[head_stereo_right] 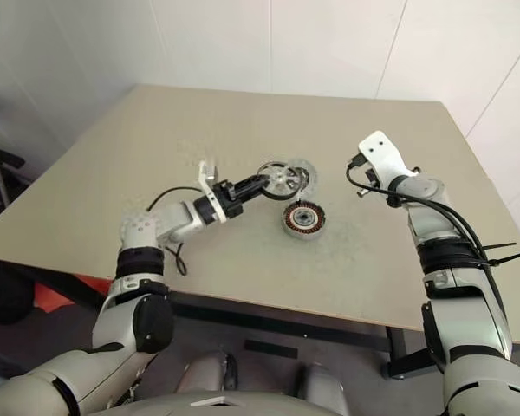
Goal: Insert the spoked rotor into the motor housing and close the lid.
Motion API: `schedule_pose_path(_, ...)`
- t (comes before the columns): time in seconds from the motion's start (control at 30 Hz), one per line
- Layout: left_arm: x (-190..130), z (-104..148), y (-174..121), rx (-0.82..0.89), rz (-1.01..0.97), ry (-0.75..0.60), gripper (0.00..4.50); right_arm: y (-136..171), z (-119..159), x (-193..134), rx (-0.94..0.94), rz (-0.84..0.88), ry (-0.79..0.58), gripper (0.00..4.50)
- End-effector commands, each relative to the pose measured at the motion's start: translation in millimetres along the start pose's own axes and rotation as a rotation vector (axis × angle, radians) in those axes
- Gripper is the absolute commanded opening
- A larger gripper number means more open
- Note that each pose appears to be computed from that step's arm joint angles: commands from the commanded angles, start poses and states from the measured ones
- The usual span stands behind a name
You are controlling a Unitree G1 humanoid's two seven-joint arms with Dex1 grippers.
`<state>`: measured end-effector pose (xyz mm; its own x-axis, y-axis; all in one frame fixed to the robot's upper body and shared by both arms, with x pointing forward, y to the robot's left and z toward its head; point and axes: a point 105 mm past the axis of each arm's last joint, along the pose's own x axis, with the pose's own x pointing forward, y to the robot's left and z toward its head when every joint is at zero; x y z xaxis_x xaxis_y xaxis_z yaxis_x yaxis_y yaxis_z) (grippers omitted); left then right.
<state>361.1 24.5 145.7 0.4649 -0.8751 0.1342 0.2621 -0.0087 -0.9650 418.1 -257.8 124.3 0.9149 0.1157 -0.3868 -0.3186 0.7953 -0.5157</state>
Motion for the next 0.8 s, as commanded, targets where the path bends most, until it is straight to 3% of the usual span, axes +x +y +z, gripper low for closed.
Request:
schedule_pose_path(0.03, 20.1, -12.7, -8.8, 0.016, -0.018, 0.092, 0.42, -16.0, 21.3, -3.8, -0.012, -0.057, -0.066, 0.0)
schedule_pose_path(0.37, 25.5, -30.7, 34.4, 0.018, 0.099, 0.152, 0.42, -16.6, 17.9, -8.9, 0.008, -0.073, -0.065, 0.0)
schedule_pose_path(0.8, 35.6, -31.5, 57.7, -0.025, 0.143, 0.095, 0.42, -11.5, 19.8, -9.0, -0.005, -0.053, -0.072, 0.0)
